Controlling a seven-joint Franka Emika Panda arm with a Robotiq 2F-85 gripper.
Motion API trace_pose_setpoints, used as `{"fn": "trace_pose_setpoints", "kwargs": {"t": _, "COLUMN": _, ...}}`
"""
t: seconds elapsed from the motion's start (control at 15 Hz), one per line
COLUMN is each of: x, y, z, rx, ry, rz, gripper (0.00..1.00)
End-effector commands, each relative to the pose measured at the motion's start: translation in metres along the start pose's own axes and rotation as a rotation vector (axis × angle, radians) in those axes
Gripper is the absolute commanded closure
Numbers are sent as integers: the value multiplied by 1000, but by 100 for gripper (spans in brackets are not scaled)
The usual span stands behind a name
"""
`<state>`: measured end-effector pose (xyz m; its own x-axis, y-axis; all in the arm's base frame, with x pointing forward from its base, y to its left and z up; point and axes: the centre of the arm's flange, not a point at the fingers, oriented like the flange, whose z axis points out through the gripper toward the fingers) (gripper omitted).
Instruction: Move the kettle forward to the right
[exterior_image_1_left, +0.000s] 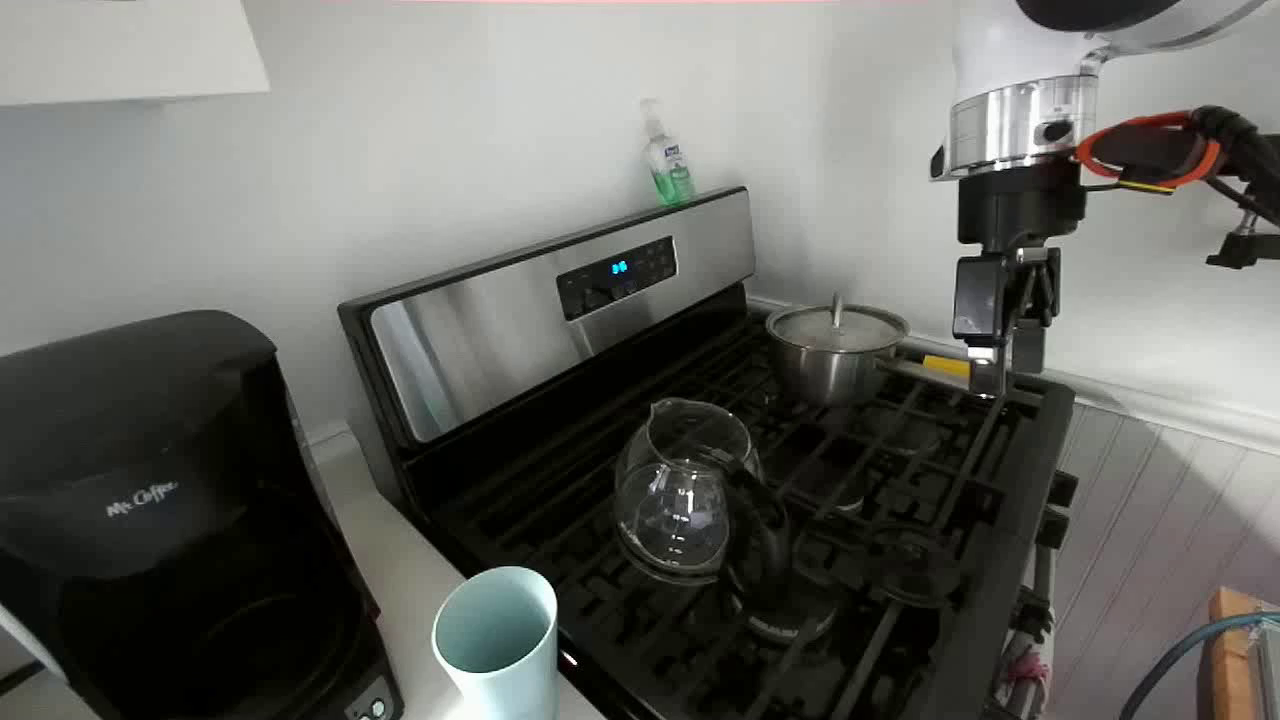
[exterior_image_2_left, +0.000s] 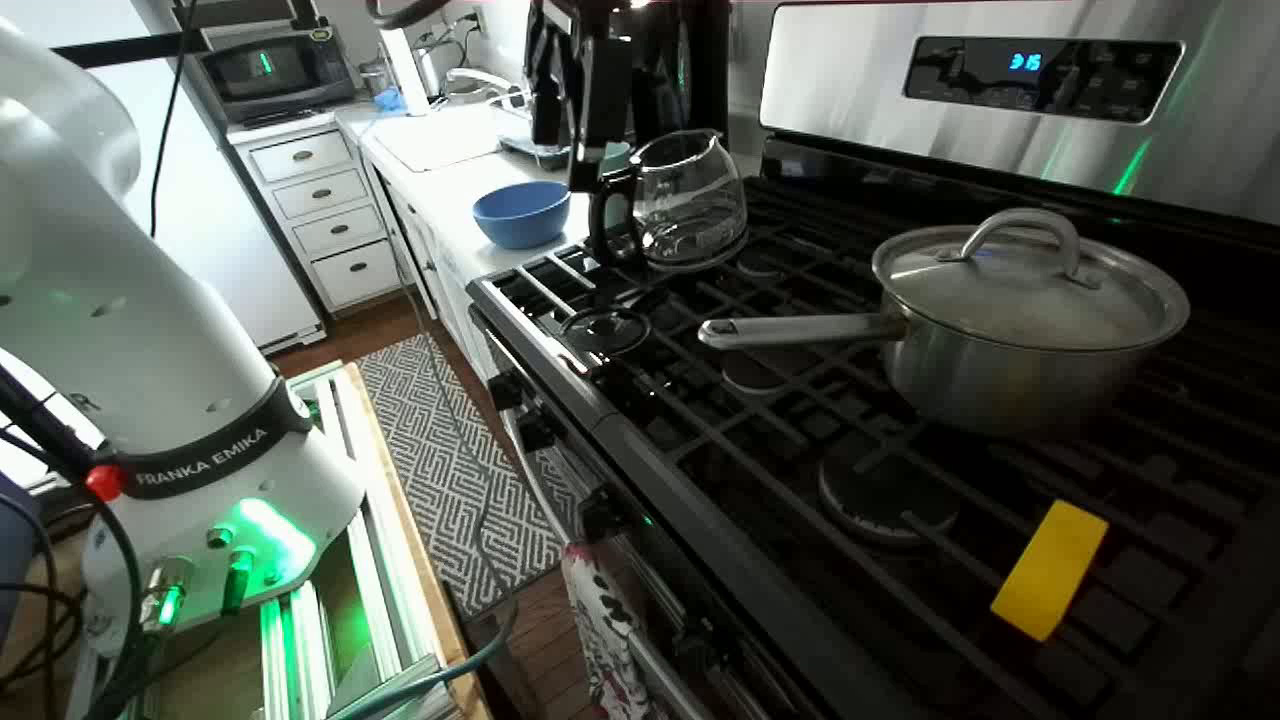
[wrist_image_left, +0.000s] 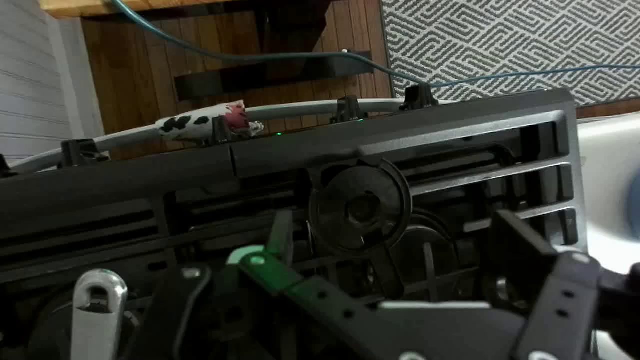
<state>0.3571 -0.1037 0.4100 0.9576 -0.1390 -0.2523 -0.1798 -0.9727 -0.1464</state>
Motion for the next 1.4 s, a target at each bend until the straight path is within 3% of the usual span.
{"fn": "trace_pose_setpoints", "kwargs": {"t": 0.0, "x": 0, "y": 0, "z": 0, "rx": 0, "ry": 0, "rz": 0, "gripper": 0}}
{"fn": "trace_pose_setpoints", "kwargs": {"t": 0.4, "x": 0, "y": 0, "z": 0, "rx": 0, "ry": 0, "rz": 0, "gripper": 0}}
{"fn": "trace_pose_setpoints", "kwargs": {"t": 0.67, "x": 10, "y": -50, "z": -3, "rx": -31, "ry": 20, "rz": -6, "gripper": 0}}
{"fn": "trace_pose_setpoints", "kwargs": {"t": 1.0, "x": 25, "y": -137, "z": -1, "rx": 1, "ry": 65, "rz": 26, "gripper": 0}}
{"fn": "trace_pose_setpoints", "kwargs": {"t": 1.33, "x": 51, "y": -187, "z": 9, "rx": -101, "ry": 144, "rz": 74, "gripper": 0}}
